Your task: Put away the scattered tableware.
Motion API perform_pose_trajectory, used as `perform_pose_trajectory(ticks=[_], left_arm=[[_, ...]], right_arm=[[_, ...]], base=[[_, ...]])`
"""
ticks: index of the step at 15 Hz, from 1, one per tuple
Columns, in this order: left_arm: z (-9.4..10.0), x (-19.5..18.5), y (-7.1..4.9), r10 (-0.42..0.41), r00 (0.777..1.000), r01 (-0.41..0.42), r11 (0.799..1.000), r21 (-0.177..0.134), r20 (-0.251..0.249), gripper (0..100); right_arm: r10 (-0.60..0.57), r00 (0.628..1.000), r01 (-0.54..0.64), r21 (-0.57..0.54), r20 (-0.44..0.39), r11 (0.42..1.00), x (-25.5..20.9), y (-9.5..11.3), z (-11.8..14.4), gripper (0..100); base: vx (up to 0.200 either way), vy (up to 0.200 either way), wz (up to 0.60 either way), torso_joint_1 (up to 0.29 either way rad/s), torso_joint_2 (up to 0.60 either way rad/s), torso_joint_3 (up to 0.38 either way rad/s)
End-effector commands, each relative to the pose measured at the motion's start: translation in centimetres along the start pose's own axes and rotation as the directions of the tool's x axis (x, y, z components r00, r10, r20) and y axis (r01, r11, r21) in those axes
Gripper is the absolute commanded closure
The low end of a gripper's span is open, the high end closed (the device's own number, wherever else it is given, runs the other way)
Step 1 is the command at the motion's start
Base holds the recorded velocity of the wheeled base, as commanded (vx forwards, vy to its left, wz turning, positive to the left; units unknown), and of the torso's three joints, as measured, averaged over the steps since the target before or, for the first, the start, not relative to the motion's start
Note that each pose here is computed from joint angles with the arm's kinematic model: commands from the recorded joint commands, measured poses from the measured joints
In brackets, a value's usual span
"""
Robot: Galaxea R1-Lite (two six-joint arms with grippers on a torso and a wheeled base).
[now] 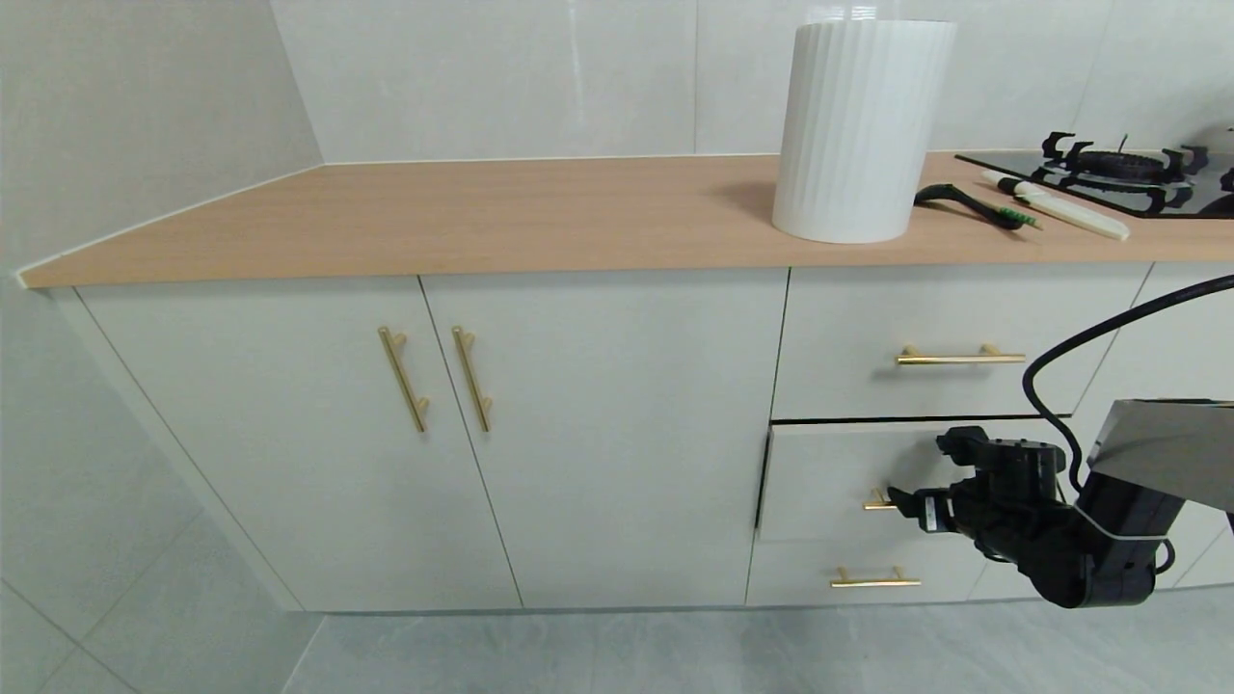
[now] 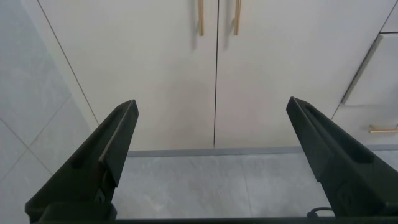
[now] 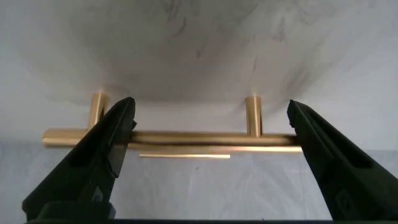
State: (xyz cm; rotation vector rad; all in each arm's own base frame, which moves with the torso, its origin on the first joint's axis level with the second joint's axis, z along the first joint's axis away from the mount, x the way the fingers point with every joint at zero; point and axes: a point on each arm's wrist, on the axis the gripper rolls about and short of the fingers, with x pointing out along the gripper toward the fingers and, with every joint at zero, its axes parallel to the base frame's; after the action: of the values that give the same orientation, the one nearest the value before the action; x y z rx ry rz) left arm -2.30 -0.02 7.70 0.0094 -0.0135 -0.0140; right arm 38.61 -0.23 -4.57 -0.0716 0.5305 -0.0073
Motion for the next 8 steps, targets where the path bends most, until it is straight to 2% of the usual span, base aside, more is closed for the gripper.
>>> perform_pose_trajectory(ticks=[1, 6, 7, 8], left_arm=[[0.0, 0.0, 0.0, 0.000, 1.000, 0.000, 1.000, 0.000, -0.001, 0], [0.0, 0.0, 0.0, 0.000, 1.000, 0.000, 1.000, 0.000, -0.001, 0], [0.0, 0.0, 0.0, 0.000, 1.000, 0.000, 1.000, 0.000, -0.001, 0], [0.0, 0.0, 0.0, 0.000, 1.000, 0.000, 1.000, 0.000, -0.001, 0]], right_arm=[[-0.001, 1.000, 0.001, -0.007, -0.010, 1.000, -0.2, 0.0, -0.2, 0], [0.023, 1.000, -0.023, -0.013, -0.018, 1.000, -5.5, 0.3, 1.1, 0], [0.032, 0.999, -0.031, -0.019, 0.009, 0.999, -7.2, 0.6, 2.1, 0], [0.042, 0.995, -0.040, -0.025, 0.086, 0.999, -9.6, 0.9, 4.3, 0]], base=[[0.000, 0.000, 0.00, 0.000, 0.00, 0.000], [0.000, 0.000, 0.00, 0.000, 0.00, 0.000], [0.000, 0.000, 0.00, 0.000, 0.00, 0.000], [0.000, 0.000, 0.00, 0.000, 0.00, 0.000]])
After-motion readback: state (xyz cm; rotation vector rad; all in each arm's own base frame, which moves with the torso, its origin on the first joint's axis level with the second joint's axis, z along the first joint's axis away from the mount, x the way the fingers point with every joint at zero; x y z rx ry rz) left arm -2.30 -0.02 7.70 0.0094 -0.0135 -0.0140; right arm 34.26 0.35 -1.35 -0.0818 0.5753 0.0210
